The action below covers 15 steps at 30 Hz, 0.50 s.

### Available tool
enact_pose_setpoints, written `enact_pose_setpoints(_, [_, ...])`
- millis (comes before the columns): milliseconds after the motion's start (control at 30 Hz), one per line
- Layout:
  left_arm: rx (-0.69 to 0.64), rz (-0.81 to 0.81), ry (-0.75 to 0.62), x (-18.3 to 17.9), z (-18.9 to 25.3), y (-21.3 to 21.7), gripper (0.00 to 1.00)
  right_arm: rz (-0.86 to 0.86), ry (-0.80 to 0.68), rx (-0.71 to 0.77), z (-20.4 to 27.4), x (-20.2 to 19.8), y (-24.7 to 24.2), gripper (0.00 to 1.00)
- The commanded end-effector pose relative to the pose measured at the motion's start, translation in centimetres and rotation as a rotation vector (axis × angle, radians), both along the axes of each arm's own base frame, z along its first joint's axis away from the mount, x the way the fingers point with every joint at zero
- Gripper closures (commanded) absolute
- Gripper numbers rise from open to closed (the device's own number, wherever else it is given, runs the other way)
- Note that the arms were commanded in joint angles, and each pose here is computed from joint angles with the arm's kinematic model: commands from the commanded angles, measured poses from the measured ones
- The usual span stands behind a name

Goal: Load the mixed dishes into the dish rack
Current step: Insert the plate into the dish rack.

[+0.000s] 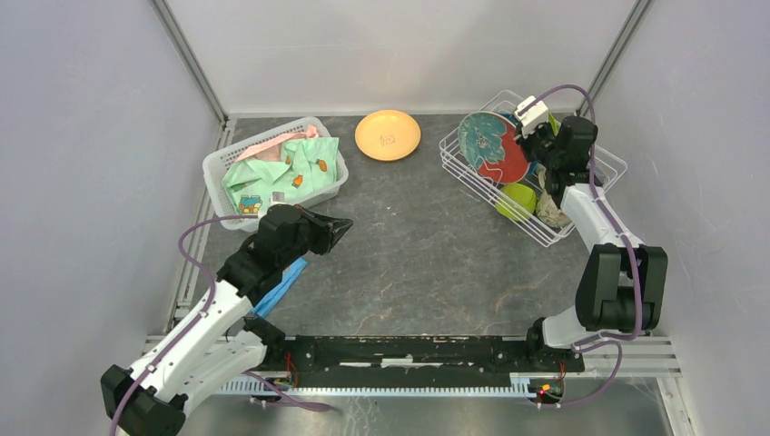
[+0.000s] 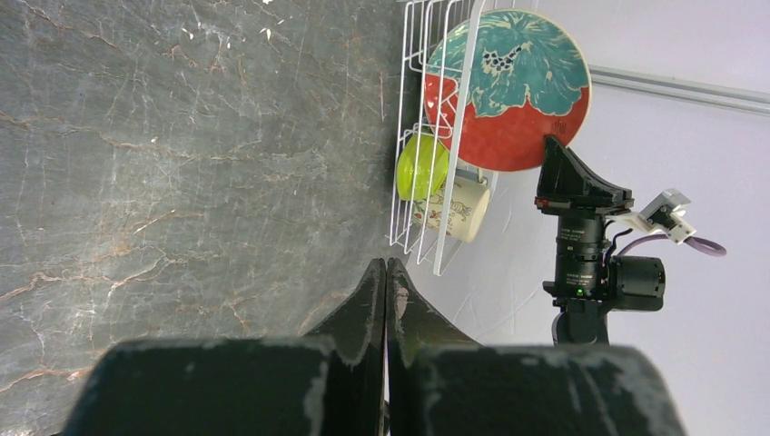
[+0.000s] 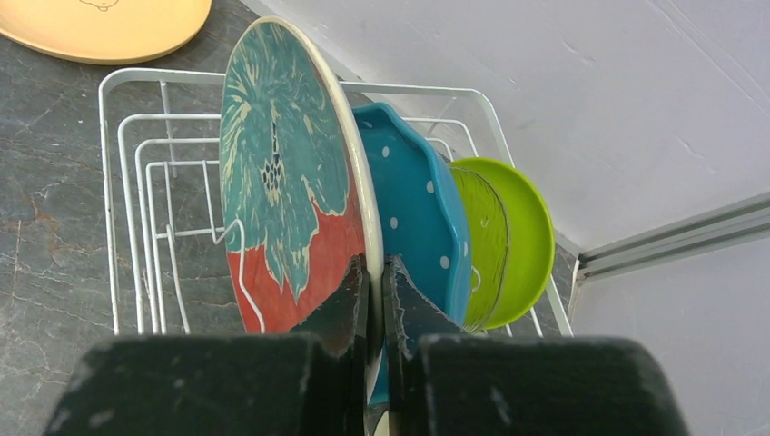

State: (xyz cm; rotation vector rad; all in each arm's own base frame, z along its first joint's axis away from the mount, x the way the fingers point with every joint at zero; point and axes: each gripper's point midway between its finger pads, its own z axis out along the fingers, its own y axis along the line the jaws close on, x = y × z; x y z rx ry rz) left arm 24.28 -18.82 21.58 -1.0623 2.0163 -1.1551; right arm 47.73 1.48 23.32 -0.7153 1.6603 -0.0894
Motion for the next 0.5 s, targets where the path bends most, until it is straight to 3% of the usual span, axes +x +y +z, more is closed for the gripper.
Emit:
enact_pose_setpoints(0, [-0.016, 0.007, 0.01, -0.1, 0.1, -0.1, 0.98, -0.052, -0.269, -0.056, 7.5, 1.2, -1.5, 0.9])
enact_pose_setpoints(200, [-0.014, 0.011, 0.009, 0.0, 0.0, 0.0, 0.98, -0.084, -0.263, -0.032, 7.3, 1.2, -1.9, 0.74])
enact_pose_setpoints(467, [-0.007, 0.027, 0.004, 0.1, 0.1, 0.3, 0.98, -0.189, -0.196, 0.047, 7.9, 0.5, -3.1, 0.37])
